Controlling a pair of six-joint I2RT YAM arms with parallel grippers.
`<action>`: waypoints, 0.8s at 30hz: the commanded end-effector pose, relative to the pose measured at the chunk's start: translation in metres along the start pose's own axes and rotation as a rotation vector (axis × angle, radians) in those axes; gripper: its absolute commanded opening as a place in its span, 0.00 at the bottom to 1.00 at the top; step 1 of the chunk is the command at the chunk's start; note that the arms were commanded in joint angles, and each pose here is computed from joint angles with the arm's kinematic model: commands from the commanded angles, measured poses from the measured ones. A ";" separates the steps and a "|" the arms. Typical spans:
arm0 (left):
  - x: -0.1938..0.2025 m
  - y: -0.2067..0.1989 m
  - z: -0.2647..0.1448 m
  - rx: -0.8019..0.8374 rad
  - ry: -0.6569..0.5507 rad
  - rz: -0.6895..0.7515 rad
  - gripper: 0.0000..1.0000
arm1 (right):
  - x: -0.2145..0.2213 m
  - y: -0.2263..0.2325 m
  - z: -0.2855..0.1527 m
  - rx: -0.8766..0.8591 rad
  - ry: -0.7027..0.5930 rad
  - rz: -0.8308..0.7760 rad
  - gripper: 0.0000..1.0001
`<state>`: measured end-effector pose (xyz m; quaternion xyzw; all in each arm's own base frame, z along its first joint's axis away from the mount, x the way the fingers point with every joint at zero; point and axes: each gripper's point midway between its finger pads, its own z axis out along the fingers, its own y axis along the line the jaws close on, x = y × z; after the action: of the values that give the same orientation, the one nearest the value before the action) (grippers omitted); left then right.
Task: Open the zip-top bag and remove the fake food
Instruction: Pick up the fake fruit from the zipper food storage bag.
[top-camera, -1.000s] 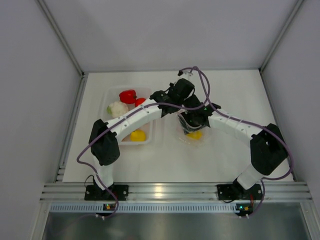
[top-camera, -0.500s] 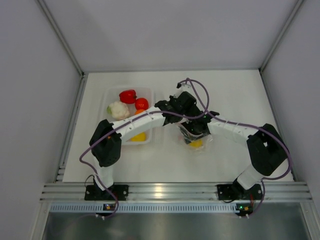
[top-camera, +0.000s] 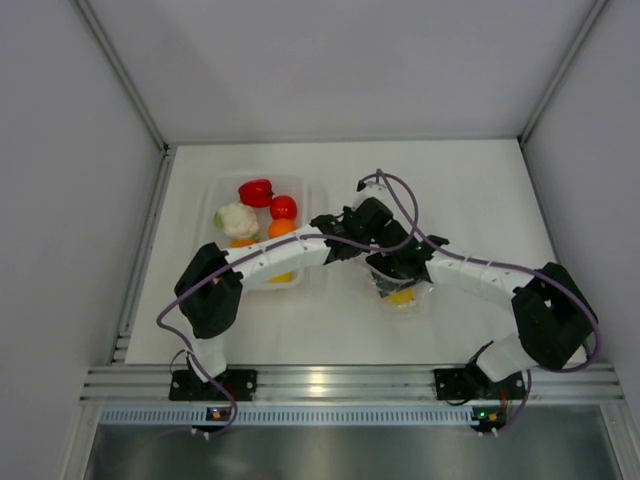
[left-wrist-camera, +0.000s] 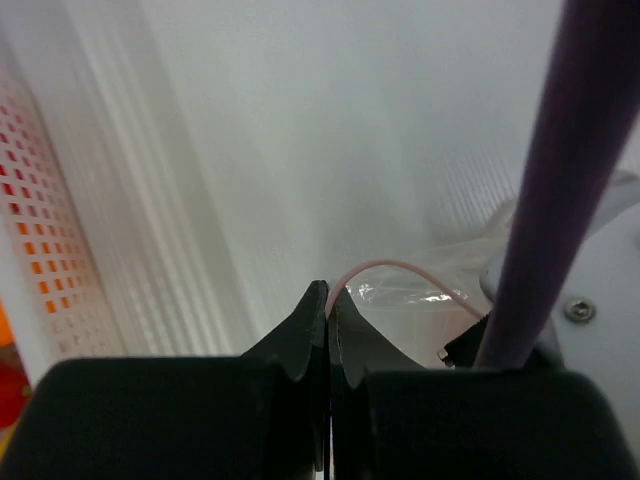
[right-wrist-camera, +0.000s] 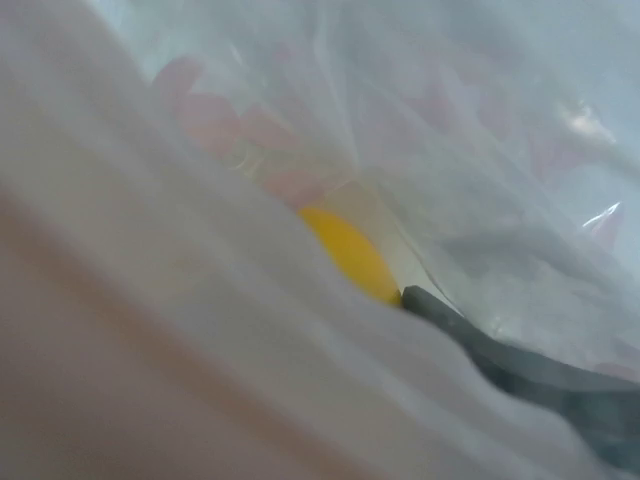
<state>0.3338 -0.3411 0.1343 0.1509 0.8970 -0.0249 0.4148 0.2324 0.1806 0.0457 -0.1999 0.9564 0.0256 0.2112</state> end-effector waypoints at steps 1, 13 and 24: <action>-0.008 -0.025 -0.018 0.191 -0.009 -0.084 0.00 | -0.031 0.004 -0.019 0.004 -0.169 0.021 0.13; -0.026 -0.036 -0.042 0.289 -0.046 -0.179 0.00 | -0.089 0.002 -0.103 -0.072 -0.502 0.090 0.04; -0.036 -0.005 -0.045 0.166 -0.112 -0.219 0.00 | -0.109 0.014 -0.159 -0.206 -0.656 0.066 0.03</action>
<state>0.3136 -0.3691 0.1919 0.1042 0.8749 -0.1852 0.4352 0.2486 0.1959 0.1760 -0.1714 0.8841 0.1363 0.4127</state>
